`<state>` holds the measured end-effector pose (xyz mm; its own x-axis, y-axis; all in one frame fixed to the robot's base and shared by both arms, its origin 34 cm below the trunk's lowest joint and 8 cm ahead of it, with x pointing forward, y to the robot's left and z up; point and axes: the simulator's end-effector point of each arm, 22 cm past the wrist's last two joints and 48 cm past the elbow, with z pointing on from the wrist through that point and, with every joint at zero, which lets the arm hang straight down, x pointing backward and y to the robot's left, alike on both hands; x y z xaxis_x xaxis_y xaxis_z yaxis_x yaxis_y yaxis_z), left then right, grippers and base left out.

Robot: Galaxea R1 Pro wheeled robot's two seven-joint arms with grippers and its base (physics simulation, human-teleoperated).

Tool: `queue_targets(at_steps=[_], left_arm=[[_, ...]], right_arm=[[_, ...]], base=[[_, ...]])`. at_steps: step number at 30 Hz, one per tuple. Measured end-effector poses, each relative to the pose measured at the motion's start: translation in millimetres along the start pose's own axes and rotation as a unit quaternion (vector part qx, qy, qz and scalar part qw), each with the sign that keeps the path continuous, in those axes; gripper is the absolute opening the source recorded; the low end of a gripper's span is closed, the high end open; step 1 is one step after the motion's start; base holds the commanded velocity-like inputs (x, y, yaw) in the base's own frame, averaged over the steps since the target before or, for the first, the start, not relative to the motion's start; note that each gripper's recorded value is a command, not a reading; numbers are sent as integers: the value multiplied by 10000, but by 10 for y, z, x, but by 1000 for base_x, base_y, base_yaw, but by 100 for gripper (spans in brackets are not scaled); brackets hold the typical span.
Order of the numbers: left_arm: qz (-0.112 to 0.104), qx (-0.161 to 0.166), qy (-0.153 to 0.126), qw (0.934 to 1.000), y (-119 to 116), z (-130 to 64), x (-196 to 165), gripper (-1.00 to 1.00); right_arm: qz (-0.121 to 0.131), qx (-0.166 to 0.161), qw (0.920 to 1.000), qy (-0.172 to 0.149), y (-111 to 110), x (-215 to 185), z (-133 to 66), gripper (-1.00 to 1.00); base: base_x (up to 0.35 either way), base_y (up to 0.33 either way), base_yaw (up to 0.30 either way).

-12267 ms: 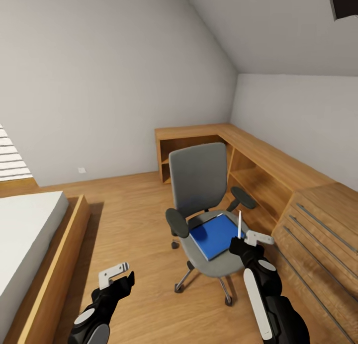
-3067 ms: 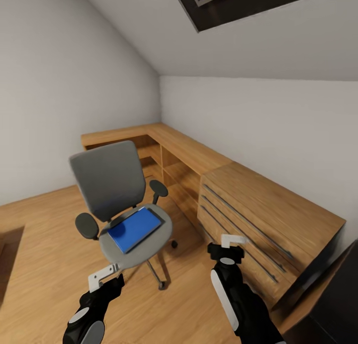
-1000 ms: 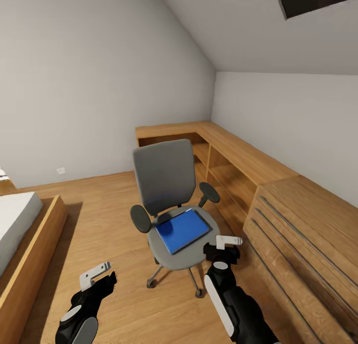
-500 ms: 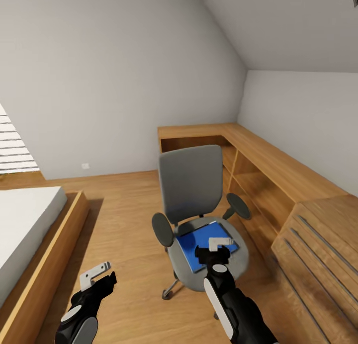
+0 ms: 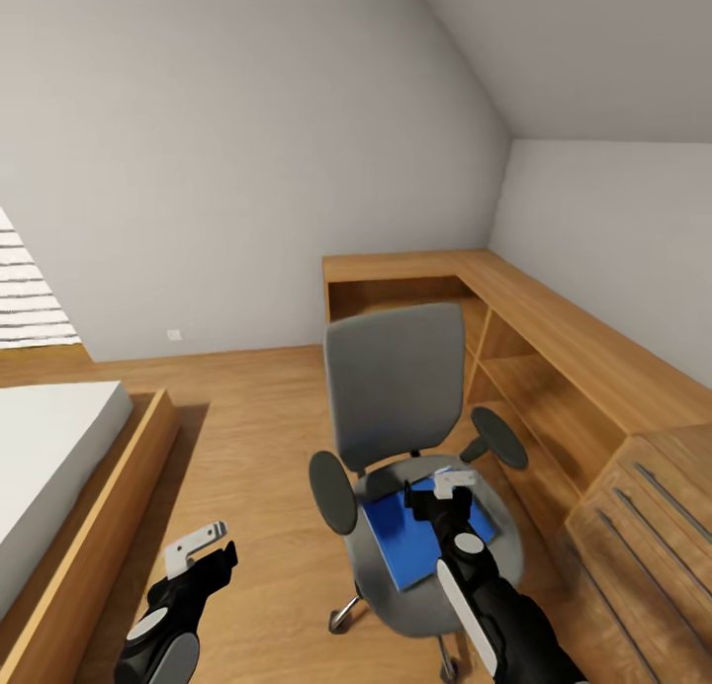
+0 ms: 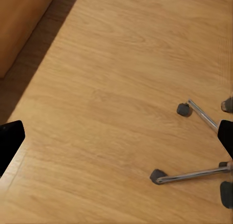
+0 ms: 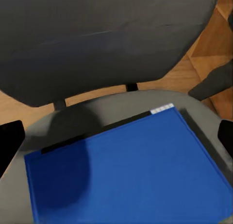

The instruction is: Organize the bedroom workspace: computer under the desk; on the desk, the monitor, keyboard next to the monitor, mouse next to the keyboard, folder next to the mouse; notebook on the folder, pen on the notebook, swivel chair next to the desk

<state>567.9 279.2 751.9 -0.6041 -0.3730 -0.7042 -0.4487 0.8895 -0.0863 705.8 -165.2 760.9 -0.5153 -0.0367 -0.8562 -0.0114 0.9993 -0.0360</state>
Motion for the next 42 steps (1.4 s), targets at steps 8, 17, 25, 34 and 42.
queue_targets(at_steps=[8, 17, 25, 34, 42], left_arm=[[7, 31, -8, 10000, -27, -8, 5, 100], [-61, 66, -93, 9999, -50, -18, -58, 100], [-66, 76, -104, 9999, -48, 64, 23, 100], [-64, 78, -105, 9999, -39, 163, 132, 100], [-61, 85, -102, 9999, -33, 252, 236, 100]], right_arm=[[-72, 80, 9995, 301, -75, 290, 45, 100], [-225, 162, 9960, 853, -150, 832, 102, 100], [-238, 168, 9956, 889, -148, 1007, 172, 100], [-216, 195, 9965, 787, -161, 1065, 298, 100], [-214, 281, 9980, 532, -236, 711, 598, 100]], base=[[297, 17, 0], [42, 9, 0], [2, 0, 0], [0, 0, 0], [0, 0, 0]])
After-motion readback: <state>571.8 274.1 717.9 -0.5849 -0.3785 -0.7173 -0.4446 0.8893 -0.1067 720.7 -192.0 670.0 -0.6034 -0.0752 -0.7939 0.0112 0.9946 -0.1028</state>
